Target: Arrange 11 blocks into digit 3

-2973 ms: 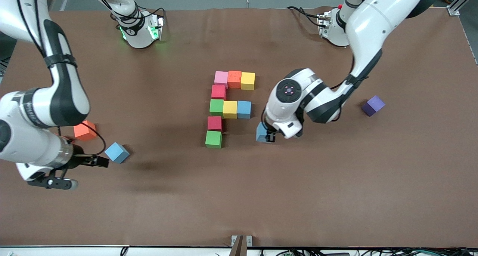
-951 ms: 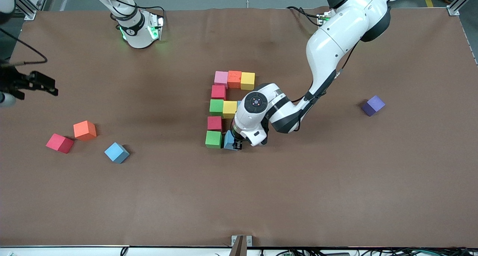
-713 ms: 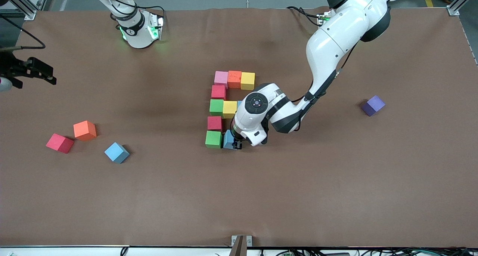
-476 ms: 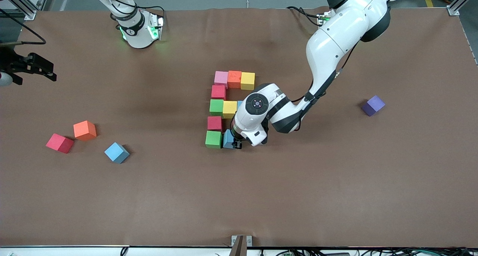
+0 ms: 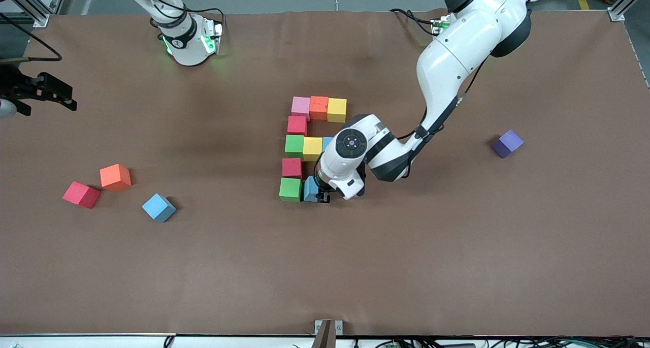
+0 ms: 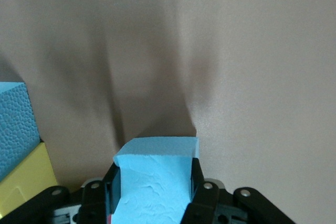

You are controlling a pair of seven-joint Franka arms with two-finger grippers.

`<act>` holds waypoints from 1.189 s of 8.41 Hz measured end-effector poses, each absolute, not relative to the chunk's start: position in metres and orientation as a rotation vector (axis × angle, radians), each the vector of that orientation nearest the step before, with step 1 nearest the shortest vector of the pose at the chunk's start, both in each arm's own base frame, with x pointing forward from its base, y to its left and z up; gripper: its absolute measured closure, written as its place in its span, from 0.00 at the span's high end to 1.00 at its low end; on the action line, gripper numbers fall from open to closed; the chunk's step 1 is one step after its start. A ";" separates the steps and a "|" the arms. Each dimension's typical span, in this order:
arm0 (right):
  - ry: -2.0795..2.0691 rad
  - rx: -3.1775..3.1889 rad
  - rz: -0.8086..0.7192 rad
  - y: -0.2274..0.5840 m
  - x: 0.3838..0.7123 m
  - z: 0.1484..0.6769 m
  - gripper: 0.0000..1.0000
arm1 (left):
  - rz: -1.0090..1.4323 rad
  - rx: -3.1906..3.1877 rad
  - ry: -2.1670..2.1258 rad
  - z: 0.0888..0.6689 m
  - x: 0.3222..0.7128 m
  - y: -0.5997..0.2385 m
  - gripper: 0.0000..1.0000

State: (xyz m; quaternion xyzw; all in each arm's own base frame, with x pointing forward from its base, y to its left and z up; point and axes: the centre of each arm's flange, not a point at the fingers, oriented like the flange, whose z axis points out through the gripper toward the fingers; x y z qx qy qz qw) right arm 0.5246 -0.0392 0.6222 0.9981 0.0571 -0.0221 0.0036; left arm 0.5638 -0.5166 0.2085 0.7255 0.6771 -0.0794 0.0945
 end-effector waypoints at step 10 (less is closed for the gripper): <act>0.138 3.136 0.024 -0.041 0.543 0.638 1.00 | -0.220 2.145 1.985 0.209 0.565 -0.519 0.53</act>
